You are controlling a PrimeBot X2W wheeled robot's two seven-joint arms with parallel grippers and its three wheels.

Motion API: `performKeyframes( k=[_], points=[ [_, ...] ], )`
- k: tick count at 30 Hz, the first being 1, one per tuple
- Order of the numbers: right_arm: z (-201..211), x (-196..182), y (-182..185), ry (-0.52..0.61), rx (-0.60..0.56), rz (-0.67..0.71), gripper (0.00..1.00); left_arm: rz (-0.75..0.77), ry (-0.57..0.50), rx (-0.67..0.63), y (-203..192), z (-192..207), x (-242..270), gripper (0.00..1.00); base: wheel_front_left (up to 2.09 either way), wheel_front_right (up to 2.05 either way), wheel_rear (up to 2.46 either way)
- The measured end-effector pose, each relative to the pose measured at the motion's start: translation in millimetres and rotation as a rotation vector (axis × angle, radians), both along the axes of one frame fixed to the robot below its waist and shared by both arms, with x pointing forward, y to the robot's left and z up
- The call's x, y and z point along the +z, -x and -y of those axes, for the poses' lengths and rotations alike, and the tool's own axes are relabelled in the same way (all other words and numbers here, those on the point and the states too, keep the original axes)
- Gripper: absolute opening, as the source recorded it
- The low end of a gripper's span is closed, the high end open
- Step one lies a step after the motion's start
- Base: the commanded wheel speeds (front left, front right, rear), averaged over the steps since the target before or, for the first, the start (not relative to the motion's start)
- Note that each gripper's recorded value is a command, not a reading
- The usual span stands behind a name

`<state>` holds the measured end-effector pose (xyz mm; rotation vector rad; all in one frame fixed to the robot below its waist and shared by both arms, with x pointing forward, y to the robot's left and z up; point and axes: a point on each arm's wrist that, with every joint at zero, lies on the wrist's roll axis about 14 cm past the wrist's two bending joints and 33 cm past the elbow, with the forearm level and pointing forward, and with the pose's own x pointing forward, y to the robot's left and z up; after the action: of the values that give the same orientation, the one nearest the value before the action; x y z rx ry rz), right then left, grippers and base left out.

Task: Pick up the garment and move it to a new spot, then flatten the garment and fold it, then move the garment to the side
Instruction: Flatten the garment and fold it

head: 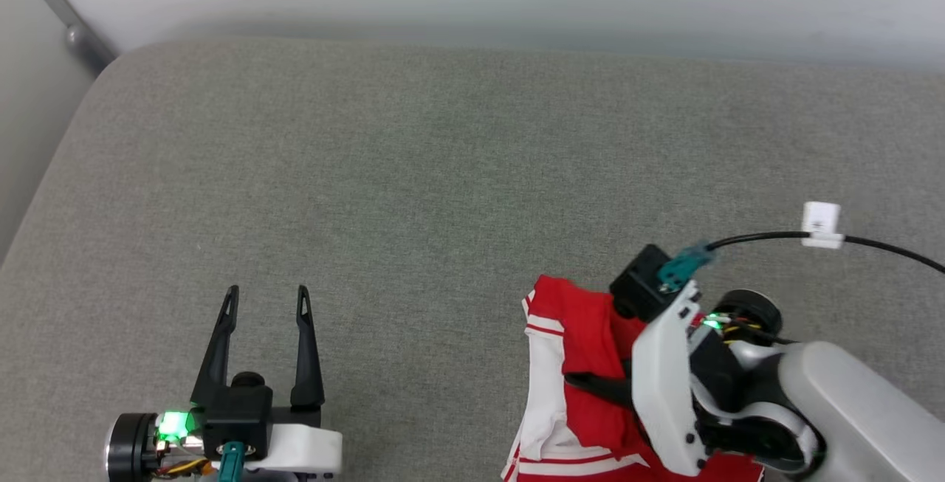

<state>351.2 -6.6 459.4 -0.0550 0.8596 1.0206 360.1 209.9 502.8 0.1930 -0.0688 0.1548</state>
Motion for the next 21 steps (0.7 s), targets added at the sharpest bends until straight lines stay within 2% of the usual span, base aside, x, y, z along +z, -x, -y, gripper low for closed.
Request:
performKeyframes(
  k=[6,11,12,13,14,17,21],
  points=[
    [-13.0,-38.2,-3.8,0.087,0.043,-0.045,0.0,-0.006,0.008,0.018,-2.8,-3.3,-2.4,1.0,0.0,0.0,0.0],
    [-6.8,-68.5,-7.5,0.153,0.035,-0.067,0.0,-0.009,0.013,0.027,-4.4,-4.9,-3.3,1.0,0.0,0.0,0.0],
    [-8.2,-68.3,-8.5,0.143,0.03,-0.062,0.22,-0.008,0.012,0.028,-4.1,-5.4,-3.0,1.0,0.0,0.0,0.0],
    [-9.5,-66.7,-9.1,0.132,0.027,-0.053,0.69,-0.005,0.012,0.029,-4.0,-5.8,-2.1,1.0,0.0,0.0,0.0],
    [-11.6,-62.7,-10.6,0.113,0.023,-0.033,1.0,-0.002,0.012,0.03,-3.6,-6.1,-1.2,1.0,0.0,0.0,0.0],
    [-15.1,-37.2,-22.7,0.03,-0.004,0.07,1.0,-0.002,0.014,0.03,1.3,-6.1,-0.9,1.0,0.0,0.0,0.0],
    [-4.2,14.0,-48.2,-0.098,-0.086,0.287,1.0,0.011,0.014,0.022,7.2,-4.7,3.4,1.0,0.0,0.0,0.0]
  ],
)
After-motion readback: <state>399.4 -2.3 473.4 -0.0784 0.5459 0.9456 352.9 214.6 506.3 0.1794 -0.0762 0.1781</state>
